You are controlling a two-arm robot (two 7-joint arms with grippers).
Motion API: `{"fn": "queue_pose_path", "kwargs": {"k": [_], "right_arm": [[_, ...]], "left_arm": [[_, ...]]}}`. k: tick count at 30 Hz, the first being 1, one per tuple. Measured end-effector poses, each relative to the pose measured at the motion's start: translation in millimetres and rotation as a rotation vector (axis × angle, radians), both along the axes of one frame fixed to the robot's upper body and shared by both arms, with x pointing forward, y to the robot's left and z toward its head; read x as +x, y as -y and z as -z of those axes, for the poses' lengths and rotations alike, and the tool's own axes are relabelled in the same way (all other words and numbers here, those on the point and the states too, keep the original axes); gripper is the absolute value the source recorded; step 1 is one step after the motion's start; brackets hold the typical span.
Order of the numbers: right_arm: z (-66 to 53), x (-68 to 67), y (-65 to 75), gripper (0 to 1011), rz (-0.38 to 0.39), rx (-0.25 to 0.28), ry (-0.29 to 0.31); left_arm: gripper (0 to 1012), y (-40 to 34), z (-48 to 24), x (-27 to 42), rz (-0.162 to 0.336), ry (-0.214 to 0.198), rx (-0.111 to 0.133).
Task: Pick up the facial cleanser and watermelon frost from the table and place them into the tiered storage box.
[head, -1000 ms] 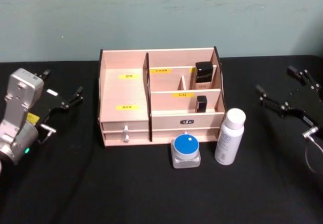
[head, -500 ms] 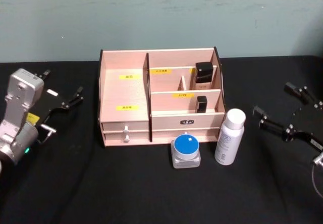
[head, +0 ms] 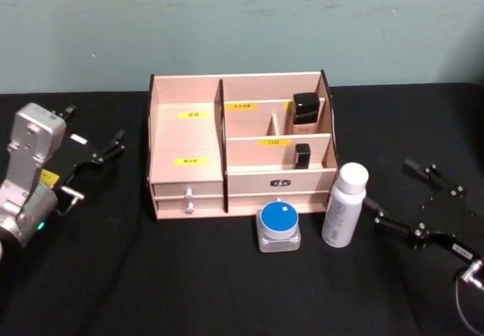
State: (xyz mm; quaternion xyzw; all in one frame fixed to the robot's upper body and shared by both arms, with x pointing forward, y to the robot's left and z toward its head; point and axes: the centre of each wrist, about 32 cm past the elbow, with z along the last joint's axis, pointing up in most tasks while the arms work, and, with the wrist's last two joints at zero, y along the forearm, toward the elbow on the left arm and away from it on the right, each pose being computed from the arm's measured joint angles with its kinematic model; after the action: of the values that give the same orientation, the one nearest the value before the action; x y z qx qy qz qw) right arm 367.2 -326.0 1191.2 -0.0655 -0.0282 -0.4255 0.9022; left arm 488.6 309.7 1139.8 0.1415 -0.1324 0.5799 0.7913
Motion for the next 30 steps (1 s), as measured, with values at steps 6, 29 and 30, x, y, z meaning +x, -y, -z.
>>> {"fn": "queue_pose_path", "kwargs": {"k": [6,29,30], "right_arm": [[6.2,-1.9,0.1,1002,-0.003,0.005,-0.026],[33.9,6.2,-3.0,1002,0.016,-0.004,-0.101],[34.7,6.6,-3.1,1002,0.016,-0.004,-0.102]], "left_arm": [[1001,0.0,0.0,0.0,0.0,0.0,0.0],[1001,0.0,0.0,0.0,0.0,0.0,0.0],[1001,0.0,0.0,0.0,0.0,0.0,0.0]]}}
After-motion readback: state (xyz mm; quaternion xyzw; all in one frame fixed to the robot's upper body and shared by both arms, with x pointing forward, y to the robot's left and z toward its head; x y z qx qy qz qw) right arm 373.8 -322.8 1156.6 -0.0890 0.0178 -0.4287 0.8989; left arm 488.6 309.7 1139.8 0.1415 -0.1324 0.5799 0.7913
